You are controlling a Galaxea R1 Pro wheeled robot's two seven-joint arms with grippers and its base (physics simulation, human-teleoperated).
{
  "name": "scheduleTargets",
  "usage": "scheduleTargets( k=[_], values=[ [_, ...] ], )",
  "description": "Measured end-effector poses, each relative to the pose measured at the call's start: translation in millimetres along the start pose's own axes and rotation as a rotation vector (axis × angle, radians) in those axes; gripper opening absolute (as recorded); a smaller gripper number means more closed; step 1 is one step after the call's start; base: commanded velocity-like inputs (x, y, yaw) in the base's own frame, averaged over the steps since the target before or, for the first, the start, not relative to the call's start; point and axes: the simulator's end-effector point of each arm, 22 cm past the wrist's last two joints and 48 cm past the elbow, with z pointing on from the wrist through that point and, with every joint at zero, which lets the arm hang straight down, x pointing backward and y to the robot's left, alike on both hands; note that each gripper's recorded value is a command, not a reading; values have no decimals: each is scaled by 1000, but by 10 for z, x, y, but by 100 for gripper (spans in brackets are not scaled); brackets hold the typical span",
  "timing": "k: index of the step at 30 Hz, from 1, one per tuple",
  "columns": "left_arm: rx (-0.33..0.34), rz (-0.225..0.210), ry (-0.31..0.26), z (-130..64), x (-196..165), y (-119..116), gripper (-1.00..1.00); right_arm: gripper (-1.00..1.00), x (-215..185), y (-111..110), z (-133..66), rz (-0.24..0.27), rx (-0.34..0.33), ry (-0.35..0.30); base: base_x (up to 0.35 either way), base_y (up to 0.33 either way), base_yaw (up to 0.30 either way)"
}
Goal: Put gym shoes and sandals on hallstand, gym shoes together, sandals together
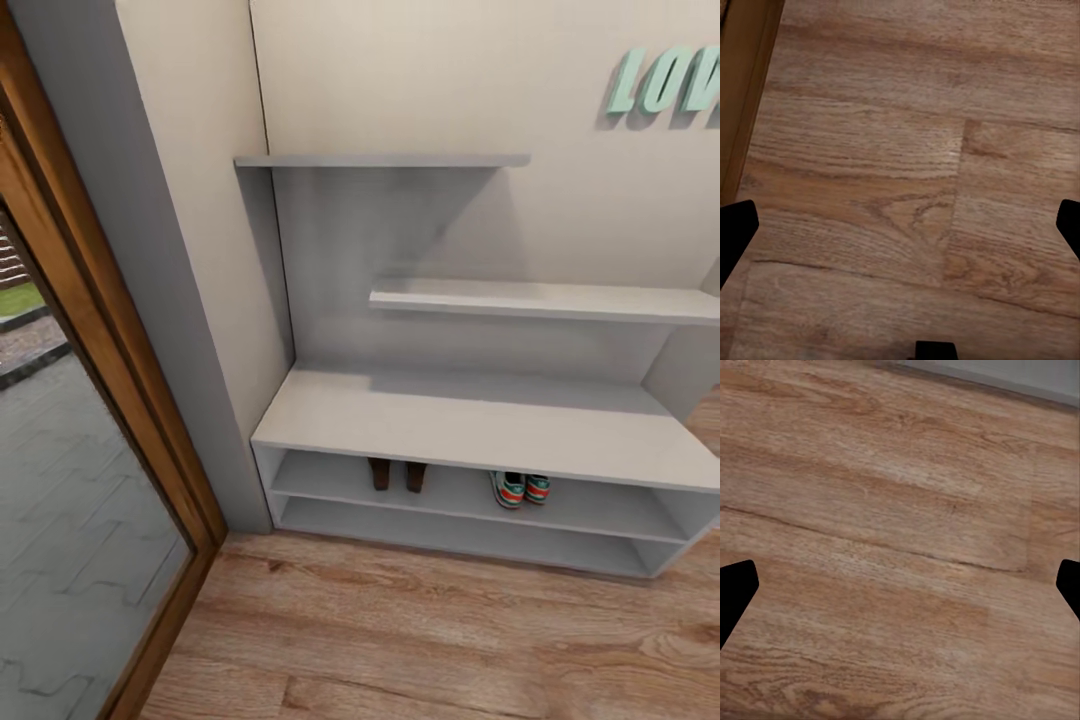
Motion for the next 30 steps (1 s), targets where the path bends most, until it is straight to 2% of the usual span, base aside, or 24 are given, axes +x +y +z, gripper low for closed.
scheduleTargets(
  k=[16, 30],
  values=[
    [-5, -1, 0, -227, -158, 37, 100, 100, -188, -21, -202, 0, 0, 1, 0, 0, 0],
    [-6, -5, -5, -225, -175, 30, 100, 100, -187, -22, -203, 0, 0, 1, 0, 0, 0]
  ],
)
